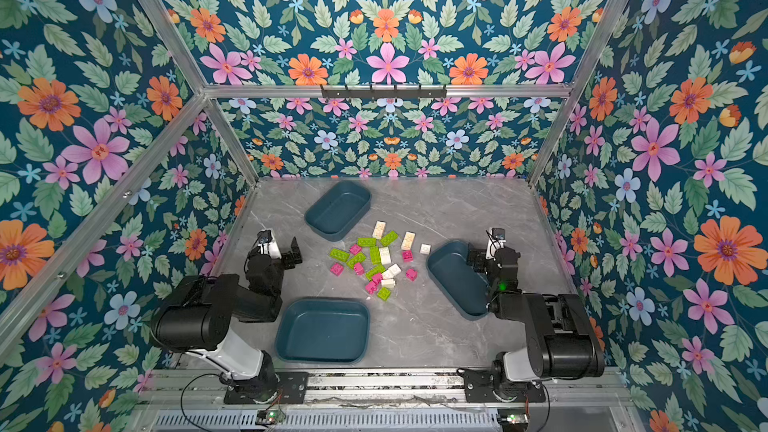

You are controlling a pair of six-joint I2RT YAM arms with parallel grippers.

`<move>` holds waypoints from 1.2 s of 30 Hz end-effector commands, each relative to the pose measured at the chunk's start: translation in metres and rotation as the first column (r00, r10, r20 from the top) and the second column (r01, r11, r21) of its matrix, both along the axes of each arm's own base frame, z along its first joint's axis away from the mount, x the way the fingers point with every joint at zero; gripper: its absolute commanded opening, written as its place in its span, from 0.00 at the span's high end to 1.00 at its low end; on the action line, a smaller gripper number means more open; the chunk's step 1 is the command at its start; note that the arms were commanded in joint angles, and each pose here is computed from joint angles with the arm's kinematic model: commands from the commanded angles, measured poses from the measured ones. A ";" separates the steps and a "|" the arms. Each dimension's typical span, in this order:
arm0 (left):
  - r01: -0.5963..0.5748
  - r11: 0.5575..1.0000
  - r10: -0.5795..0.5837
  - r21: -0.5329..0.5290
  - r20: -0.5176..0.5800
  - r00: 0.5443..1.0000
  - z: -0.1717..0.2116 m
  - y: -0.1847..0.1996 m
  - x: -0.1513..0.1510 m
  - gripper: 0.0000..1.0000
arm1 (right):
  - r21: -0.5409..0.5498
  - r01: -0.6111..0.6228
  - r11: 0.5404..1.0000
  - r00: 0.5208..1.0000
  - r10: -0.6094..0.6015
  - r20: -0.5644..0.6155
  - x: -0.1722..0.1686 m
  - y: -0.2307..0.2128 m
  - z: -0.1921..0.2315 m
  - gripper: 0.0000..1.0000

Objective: Sort the legos into containers by color
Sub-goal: 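Raise the left arm toward the brick pile while the right arm lifts over its bin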

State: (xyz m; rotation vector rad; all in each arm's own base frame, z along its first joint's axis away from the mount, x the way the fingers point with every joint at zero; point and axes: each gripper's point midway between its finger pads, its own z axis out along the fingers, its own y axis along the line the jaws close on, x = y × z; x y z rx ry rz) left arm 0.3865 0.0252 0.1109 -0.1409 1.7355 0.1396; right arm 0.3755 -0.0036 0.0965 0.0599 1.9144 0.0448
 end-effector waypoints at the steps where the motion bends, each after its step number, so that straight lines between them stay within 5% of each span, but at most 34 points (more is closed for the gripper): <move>1: 0.006 1.000 -0.006 0.012 0.010 1.000 0.003 -0.001 0.001 0.00 | 0.011 0.003 1.000 1.000 -0.003 -0.001 0.001 0.000 0.000 0.01; 24: 0.016 1.000 -0.017 0.014 0.014 1.000 0.005 -0.003 0.000 0.00 | 0.016 0.009 1.000 1.000 -0.009 0.003 0.001 -0.001 0.002 0.01; 36: -0.041 0.999 0.041 -0.007 0.003 0.999 0.051 0.001 -0.002 0.00 | 0.016 -0.145 0.989 0.989 0.145 0.010 -0.007 0.023 0.049 0.01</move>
